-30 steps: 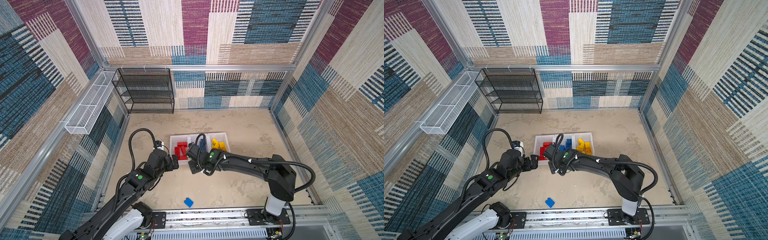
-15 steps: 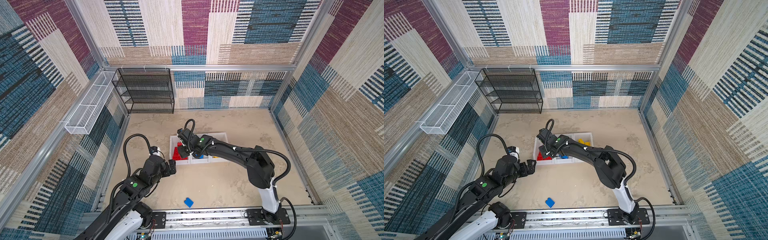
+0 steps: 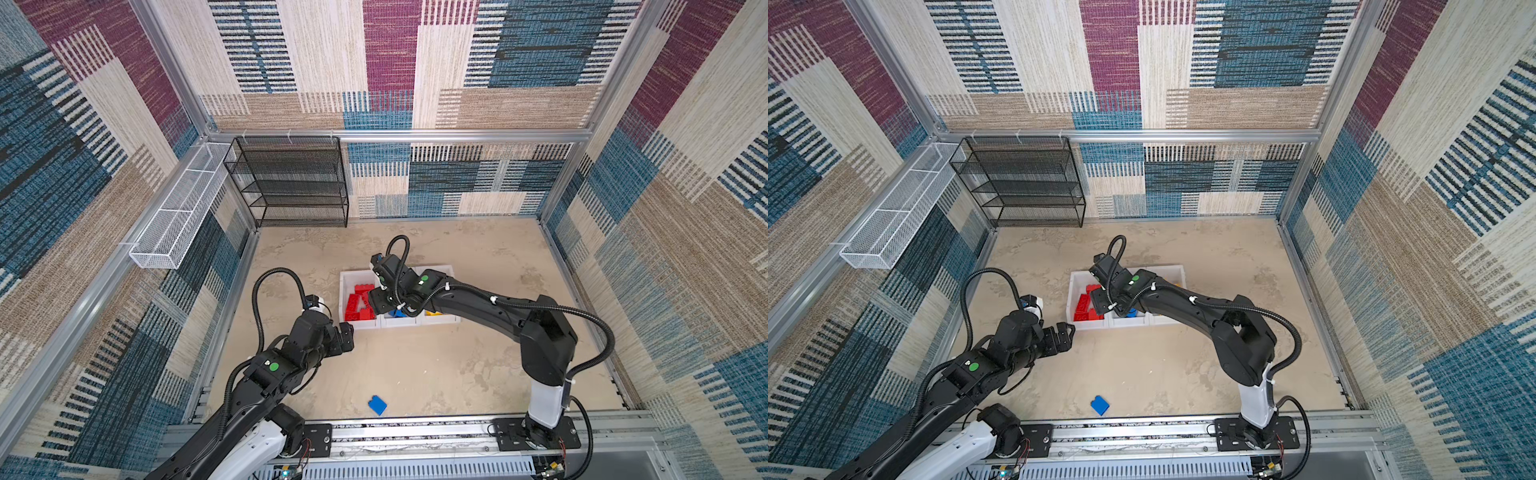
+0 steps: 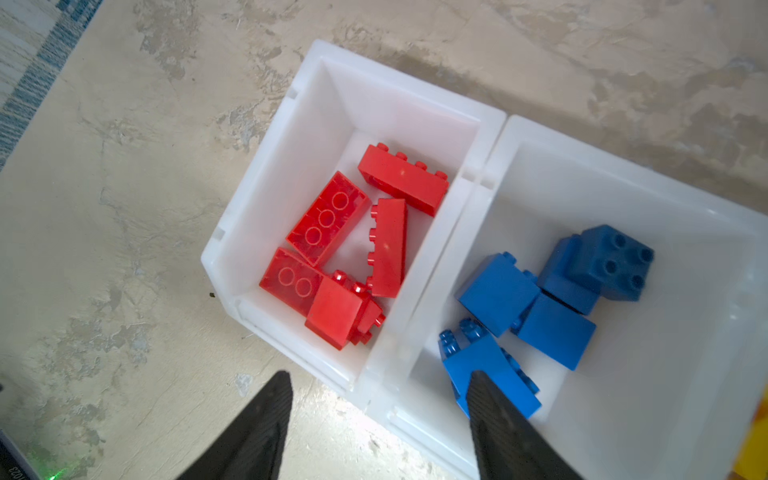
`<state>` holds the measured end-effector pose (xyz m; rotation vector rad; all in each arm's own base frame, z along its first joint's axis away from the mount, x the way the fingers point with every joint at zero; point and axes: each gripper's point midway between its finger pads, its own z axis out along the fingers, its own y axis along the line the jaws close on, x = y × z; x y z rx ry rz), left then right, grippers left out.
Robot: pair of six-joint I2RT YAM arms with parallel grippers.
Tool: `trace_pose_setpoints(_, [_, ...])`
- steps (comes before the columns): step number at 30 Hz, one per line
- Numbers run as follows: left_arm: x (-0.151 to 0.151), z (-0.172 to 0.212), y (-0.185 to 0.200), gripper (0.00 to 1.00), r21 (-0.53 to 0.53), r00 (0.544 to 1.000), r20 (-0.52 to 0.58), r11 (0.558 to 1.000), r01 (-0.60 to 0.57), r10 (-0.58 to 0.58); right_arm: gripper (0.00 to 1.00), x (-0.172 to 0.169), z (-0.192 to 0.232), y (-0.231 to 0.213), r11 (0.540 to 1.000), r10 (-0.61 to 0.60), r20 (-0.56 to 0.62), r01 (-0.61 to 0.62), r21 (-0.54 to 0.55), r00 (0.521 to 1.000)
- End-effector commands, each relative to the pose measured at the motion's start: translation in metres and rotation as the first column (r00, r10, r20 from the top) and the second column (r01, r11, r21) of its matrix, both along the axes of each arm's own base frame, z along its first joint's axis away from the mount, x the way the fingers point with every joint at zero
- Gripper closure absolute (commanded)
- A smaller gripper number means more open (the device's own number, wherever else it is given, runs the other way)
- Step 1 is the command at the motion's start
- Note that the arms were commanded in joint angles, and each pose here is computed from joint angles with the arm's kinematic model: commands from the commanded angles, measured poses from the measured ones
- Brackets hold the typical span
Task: Sort the legos into containers by color
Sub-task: 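Grasp the last blue brick with the left gripper while the right gripper withdraws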
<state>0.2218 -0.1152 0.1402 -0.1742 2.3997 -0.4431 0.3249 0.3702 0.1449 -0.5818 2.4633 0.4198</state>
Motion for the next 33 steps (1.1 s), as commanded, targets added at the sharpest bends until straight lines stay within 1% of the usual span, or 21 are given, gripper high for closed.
trace_pose_setpoints(1, [-0.006,-0.009,-0.015,0.05,-0.038,0.996,-0.055,0.997,0.068,-0.070,0.30,0.005,0.015,-0.012,0.997,-0.063,0.030,0.061,0.056,0.998])
trace_pose_setpoints(7, [-0.018,-0.027,-0.029,0.09,-0.062,0.978,-0.144,0.988,0.144,-0.151,0.30,-0.002,0.014,-0.052,0.986,-0.149,0.019,0.148,0.075,0.989])
trace_pose_setpoints(14, [-0.040,-0.038,-0.045,0.12,-0.059,0.948,-0.185,0.966,0.251,-0.258,0.29,-0.011,0.005,-0.085,0.974,-0.216,-0.004,0.215,0.076,0.976])
trace_pose_setpoints(17, [-0.058,-0.051,-0.055,0.17,-0.070,0.919,-0.235,0.948,0.310,-0.317,0.29,-0.013,0.002,-0.096,0.968,-0.238,-0.008,0.238,0.079,0.971])
trace_pose_setpoints(21, [-0.081,-0.068,-0.064,0.19,-0.059,0.878,-0.296,0.925,0.375,-0.375,0.29,-0.016,0.001,-0.108,0.962,-0.262,-0.010,0.262,0.081,0.965])
trace_pose_setpoints(27, [-0.101,-0.075,-0.074,0.21,-0.021,0.834,-0.320,0.884,0.467,-0.449,0.28,-0.019,0.000,-0.120,0.955,-0.284,-0.012,0.284,0.085,0.959])
trace_pose_setpoints(30, [-0.111,-0.081,-0.081,0.21,0.000,0.801,-0.347,0.854,0.520,-0.488,0.28,-0.021,-0.002,-0.123,0.953,-0.291,-0.016,0.291,0.085,0.957])
trace_pose_setpoints(33, [-0.119,-0.086,-0.088,0.21,0.031,0.761,-0.372,0.812,0.582,-0.531,0.28,-0.023,-0.003,-0.125,0.952,-0.295,-0.017,0.295,0.088,0.955])
